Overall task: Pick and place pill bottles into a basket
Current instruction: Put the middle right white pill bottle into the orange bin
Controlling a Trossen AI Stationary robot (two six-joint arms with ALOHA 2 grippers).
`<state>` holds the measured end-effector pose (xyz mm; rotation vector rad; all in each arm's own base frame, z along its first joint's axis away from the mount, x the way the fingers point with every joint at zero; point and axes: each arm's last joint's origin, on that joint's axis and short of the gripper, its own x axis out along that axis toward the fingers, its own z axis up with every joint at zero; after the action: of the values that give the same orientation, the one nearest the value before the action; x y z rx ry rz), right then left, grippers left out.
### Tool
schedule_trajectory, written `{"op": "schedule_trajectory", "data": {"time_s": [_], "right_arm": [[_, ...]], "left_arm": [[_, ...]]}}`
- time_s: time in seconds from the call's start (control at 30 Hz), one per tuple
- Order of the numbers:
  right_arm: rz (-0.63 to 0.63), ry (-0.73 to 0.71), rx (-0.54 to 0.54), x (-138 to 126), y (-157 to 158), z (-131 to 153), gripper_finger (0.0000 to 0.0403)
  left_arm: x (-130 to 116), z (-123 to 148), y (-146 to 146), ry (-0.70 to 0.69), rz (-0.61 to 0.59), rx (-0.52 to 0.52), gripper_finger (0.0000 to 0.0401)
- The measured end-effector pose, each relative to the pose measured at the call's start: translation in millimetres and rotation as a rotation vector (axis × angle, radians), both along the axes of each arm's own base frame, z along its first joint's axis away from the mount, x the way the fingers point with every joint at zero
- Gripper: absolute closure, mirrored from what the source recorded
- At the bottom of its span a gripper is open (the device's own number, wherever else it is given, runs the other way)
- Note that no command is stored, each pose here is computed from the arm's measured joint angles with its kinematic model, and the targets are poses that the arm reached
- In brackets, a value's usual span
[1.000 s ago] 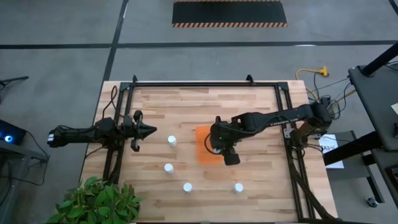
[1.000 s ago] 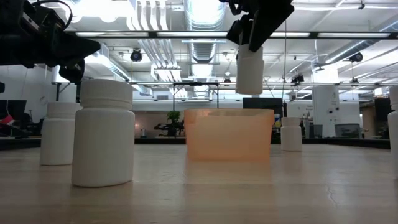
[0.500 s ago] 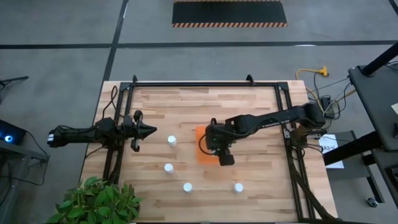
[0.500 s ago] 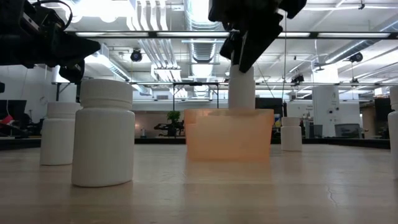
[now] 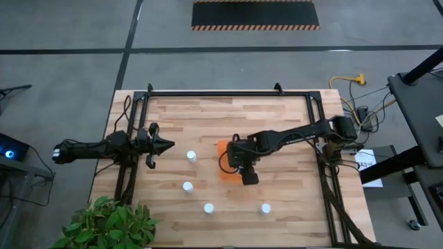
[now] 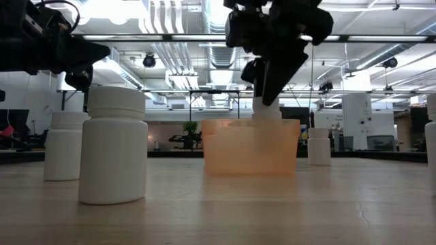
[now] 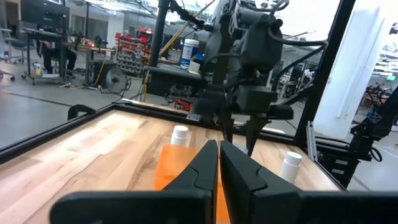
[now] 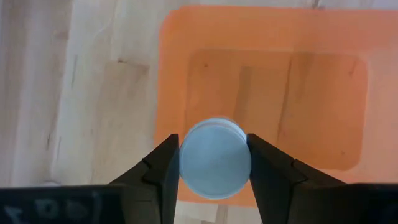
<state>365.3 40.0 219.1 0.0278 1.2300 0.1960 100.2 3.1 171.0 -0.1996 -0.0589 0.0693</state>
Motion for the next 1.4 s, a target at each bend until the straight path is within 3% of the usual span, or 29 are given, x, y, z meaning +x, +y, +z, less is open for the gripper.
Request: {"op": "schedule_trajectory", "data": {"time_s": [0.2,1.13,1.4], "right_arm": [[-0.005,0.018,0.014,-5.9,0.2,-15.0,0.0264],[0.022,0.034,0.025,-10.4,-0.3,-20.3,0.0264],[0.018,0.051,0.016,-11.9,-0.8,-20.9,0.0151]], "left_arm": [[0.0,0.0,0.0,0.0,0.0,0.0,0.0401],[0.0,0.0,0.0,0.0,0.0,0.0,0.0401],[0.0,0.1,0.0,0.0,0.0,0.0,0.0401]]}}
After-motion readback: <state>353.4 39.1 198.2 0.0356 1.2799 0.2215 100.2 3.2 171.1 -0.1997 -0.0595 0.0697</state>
